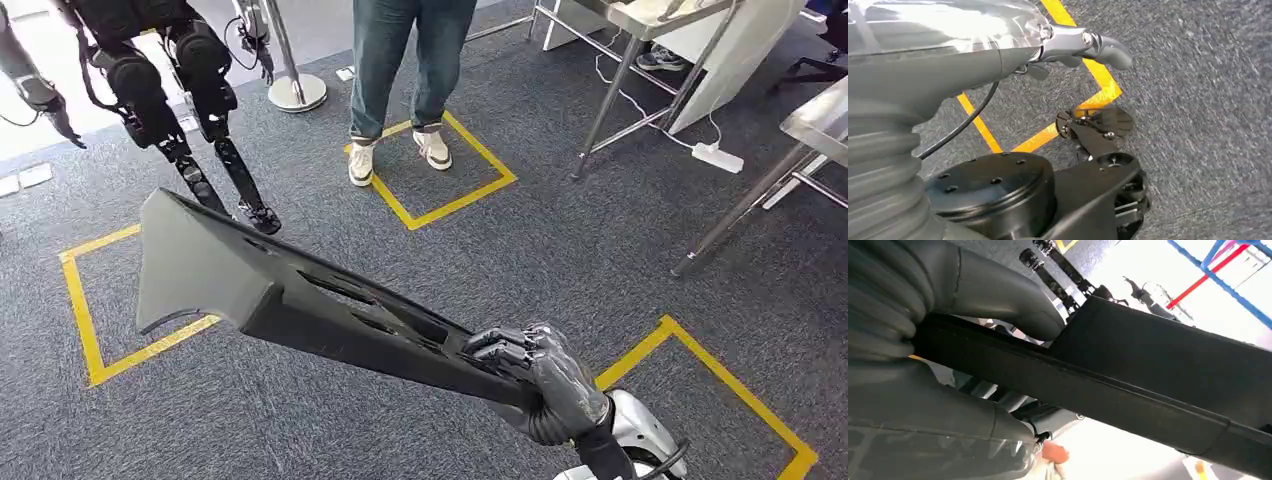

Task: Take the parts from the cabinet and place them on the table.

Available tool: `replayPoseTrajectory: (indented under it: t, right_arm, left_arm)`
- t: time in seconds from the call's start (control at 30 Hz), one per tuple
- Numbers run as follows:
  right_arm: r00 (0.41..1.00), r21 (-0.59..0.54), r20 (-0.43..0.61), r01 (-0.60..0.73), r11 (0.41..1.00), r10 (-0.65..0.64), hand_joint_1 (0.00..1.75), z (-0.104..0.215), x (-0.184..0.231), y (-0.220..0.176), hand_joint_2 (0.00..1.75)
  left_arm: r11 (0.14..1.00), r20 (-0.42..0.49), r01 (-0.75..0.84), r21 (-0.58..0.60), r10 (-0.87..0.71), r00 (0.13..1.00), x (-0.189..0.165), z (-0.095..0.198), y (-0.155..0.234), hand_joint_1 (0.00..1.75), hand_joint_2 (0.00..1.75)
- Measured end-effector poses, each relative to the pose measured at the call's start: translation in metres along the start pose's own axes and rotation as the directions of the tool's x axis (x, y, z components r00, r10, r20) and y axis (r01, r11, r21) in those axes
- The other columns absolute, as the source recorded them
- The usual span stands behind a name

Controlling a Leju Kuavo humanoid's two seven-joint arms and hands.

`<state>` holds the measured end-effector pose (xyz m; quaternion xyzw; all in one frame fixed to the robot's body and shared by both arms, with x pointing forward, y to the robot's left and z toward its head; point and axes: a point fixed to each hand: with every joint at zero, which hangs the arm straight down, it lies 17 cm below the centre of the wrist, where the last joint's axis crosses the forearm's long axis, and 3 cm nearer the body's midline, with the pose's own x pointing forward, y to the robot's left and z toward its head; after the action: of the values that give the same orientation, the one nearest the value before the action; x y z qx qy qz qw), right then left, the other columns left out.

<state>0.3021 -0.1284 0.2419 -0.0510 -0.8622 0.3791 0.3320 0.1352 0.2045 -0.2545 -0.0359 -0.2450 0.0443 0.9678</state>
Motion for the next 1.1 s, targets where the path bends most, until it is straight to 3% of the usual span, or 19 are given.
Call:
replayPoseTrajectory:
  t: [1.1]
  right_arm:
    - [1.0,-0.009,0.006,-0.004,1.0,0.004,1.75,0.01,0.013,0.003,1.75]
  left_arm:
    - [1.0,0.02,0.012,-0.005,-0.012,1.0,0.002,0.0,0.001,0.0,1.75]
